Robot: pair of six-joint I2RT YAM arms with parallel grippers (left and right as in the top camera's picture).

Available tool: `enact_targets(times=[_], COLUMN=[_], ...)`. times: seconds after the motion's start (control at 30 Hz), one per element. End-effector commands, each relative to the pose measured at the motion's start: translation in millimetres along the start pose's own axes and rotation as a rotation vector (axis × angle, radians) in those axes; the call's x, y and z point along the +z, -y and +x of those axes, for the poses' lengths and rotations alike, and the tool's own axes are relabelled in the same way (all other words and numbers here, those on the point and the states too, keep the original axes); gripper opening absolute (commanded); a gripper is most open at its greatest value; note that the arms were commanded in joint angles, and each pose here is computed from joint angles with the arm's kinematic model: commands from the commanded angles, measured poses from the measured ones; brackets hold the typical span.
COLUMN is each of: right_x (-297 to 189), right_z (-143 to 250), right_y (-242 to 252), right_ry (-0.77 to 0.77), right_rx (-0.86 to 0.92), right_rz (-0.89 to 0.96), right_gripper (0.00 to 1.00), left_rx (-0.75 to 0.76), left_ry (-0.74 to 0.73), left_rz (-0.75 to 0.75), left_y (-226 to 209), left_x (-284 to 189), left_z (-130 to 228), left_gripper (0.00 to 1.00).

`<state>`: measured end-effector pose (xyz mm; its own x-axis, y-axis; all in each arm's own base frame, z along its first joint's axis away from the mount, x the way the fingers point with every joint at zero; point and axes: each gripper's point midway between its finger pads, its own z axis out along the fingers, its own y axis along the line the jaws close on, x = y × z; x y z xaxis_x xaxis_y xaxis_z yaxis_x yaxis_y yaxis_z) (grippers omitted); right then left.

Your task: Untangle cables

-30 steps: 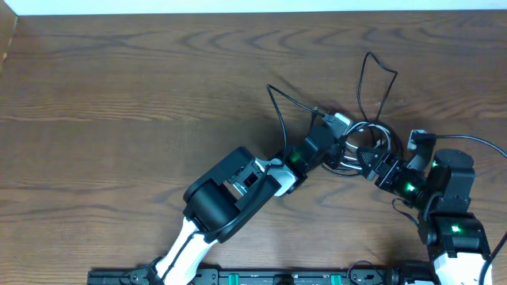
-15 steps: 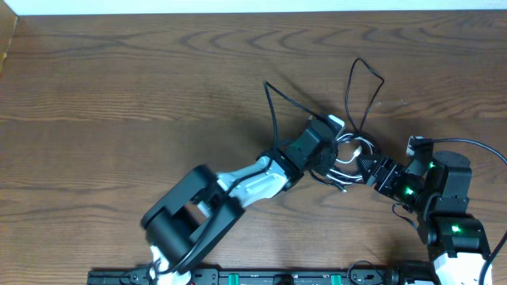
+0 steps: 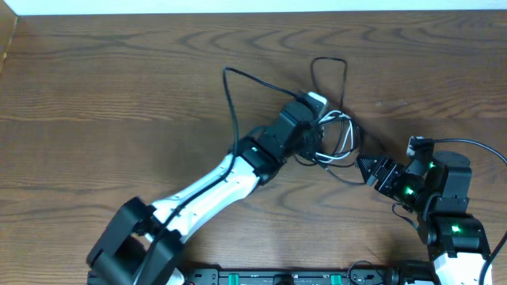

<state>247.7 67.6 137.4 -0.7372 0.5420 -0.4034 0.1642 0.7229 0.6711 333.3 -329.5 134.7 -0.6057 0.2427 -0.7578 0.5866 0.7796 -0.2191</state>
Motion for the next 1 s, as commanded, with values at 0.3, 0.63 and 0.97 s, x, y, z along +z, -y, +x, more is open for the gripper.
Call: enact_targets(times=[0.3, 0.63, 0.97], right_x=[-2, -3, -25], right_z=[-4, -8, 11], right_y=[-3, -44, -120], right_ry=[0.013, 0.024, -0.009], right_rx=[0.055, -0.171, -0.473], right_rz=[-0.009, -0.19, -0.567], right_gripper=[0.86, 0.87, 0.87], left_rx=[-0.019, 0.044, 0.173], left_ry=[0.022, 0.062, -0.069], left_rz=[-0.016, 0.271, 0.384], left_y=[-3, 31, 32], left_x=[-45, -109, -122], left_z=[-15, -35, 2], left_gripper=[0.08, 0.08, 0.07])
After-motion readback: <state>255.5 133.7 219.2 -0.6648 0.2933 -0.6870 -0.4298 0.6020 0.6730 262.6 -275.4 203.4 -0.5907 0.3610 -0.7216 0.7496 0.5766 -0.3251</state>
